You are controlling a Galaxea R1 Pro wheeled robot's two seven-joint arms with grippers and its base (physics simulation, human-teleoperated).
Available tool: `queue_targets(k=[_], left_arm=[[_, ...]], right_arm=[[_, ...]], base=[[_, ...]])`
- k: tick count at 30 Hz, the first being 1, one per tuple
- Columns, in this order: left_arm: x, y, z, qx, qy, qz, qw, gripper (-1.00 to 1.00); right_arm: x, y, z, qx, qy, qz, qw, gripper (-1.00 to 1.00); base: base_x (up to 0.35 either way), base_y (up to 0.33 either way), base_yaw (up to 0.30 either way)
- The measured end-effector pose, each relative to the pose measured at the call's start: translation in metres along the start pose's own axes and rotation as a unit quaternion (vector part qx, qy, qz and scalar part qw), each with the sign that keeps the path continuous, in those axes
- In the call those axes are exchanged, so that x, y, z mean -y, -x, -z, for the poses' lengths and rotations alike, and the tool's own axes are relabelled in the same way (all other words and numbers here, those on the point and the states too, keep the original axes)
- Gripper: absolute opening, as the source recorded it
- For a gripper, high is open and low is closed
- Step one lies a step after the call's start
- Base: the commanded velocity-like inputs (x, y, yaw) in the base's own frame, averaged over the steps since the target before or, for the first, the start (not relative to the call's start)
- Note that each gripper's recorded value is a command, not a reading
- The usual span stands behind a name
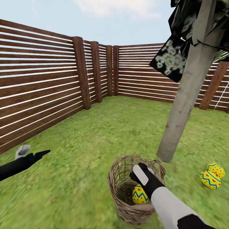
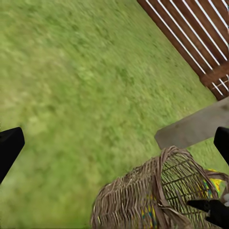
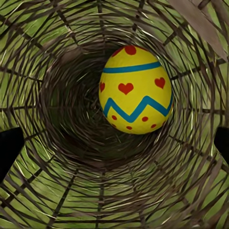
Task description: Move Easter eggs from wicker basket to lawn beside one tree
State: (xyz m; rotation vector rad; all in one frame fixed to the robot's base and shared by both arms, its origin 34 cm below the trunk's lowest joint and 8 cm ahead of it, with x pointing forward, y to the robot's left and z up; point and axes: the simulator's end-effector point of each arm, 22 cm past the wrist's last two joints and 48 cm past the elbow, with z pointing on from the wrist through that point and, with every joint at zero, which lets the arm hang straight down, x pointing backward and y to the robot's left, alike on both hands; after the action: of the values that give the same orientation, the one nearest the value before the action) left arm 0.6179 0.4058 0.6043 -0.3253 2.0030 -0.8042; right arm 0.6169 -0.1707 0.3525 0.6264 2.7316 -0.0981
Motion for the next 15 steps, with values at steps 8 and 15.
queue_targets(k=[8, 15], left_arm=[[-0.012, -0.011, -0.009, -0.013, 0.008, 0.007, 0.9999, 1.00], [-0.023, -0.020, -0.017, -0.023, 0.016, 0.012, 0.9995, 1.00]], right_arm=[[0.001, -0.009, -0.015, -0.011, -0.003, 0.001, 0.9999, 1.00], [0.003, -0.019, -0.029, -0.024, -0.009, 0.003, 0.9997, 1.00]], base=[[0.000, 0.000, 0.000], [0.000, 0.000, 0.000]])
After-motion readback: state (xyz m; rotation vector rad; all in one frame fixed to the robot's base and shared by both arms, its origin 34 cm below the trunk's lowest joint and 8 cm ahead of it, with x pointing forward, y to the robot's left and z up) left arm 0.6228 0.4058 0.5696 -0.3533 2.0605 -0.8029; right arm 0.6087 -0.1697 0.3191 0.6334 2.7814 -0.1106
